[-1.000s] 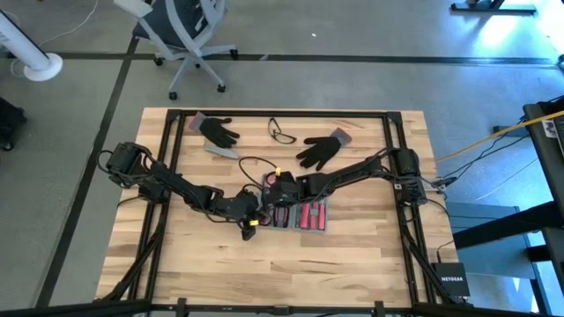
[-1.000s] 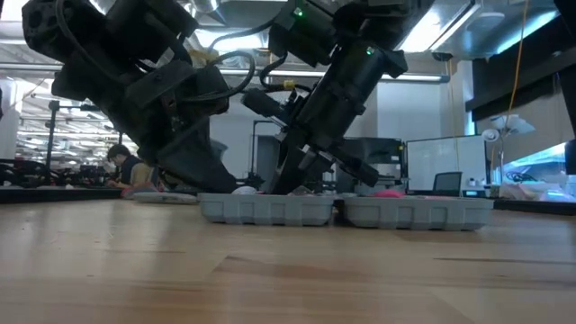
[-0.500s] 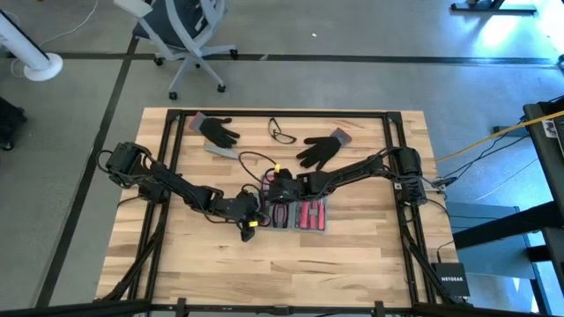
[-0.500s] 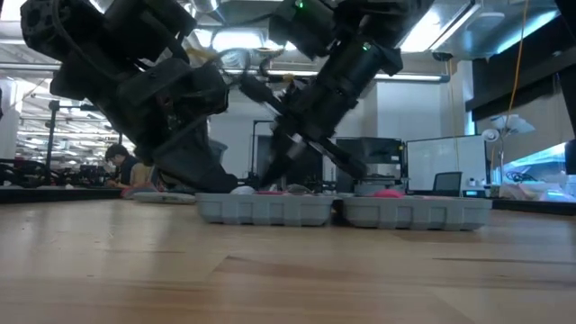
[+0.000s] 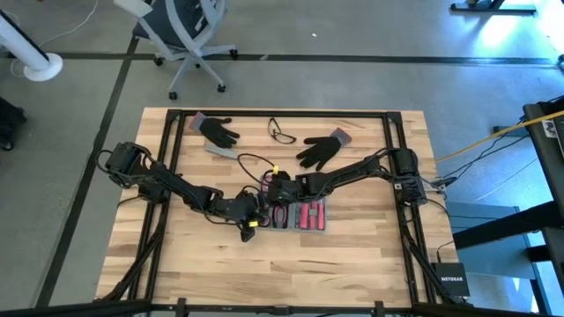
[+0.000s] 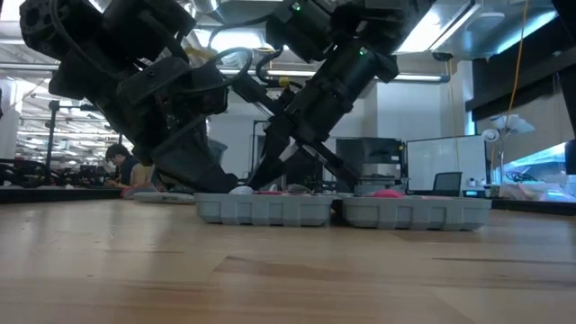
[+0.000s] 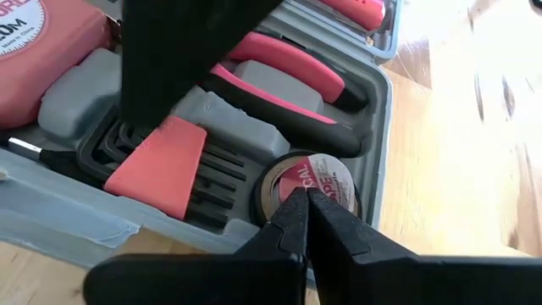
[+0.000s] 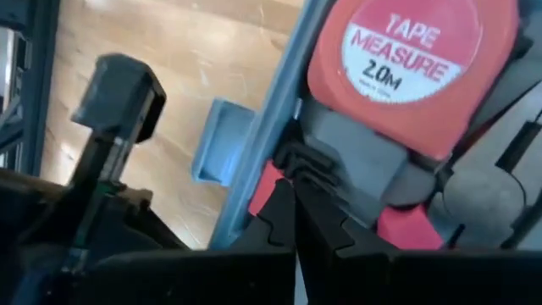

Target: Prefit tool cases

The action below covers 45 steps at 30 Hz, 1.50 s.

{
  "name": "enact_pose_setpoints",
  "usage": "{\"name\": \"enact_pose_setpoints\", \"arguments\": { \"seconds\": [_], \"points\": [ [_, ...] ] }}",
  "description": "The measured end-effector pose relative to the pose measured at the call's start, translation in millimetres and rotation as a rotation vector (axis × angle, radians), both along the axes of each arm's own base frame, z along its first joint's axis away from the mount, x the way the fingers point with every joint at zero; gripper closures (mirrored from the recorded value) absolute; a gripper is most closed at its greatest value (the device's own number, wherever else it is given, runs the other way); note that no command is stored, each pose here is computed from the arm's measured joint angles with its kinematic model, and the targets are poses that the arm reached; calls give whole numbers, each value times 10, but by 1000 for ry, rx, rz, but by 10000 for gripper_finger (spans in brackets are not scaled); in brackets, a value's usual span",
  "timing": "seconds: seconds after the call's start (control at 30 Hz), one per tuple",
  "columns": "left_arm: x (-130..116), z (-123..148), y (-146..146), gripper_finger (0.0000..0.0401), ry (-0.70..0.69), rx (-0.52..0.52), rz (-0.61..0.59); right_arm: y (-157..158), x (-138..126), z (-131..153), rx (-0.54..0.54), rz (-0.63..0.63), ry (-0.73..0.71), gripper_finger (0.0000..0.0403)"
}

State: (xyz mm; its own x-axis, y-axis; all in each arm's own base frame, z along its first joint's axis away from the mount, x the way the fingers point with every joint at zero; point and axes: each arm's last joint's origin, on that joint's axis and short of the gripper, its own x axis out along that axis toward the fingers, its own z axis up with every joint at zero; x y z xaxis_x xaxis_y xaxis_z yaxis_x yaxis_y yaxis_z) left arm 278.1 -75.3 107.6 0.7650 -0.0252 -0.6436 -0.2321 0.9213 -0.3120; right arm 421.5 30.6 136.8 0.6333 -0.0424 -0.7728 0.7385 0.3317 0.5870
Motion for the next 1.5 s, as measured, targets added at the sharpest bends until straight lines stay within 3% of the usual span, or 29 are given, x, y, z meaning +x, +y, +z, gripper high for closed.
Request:
{"name": "enact_pose_setpoints", "arguments": {
  "seconds": [0.37, 0.8, 1.0, 1.3, 1.5],
  "points": [
    [-7, -9, 9, 401, 8, -10, 19, 37, 36, -321, 24, 38, 69, 403],
    [14, -6, 70, 401, 6, -13, 38, -14, 6, 19, -3, 75, -13, 403],
    [14, -6, 70, 401, 6, -11, 39, 84, 11, 28, -2, 72, -29, 403],
    [-12, -25, 67, 401, 24, -12, 46, 98, 67, -302, 2, 73, 18, 403],
    [-3, -25, 93, 401, 28, -21, 50, 30, 58, -181, -2, 103, 0, 403]
  ]
}}
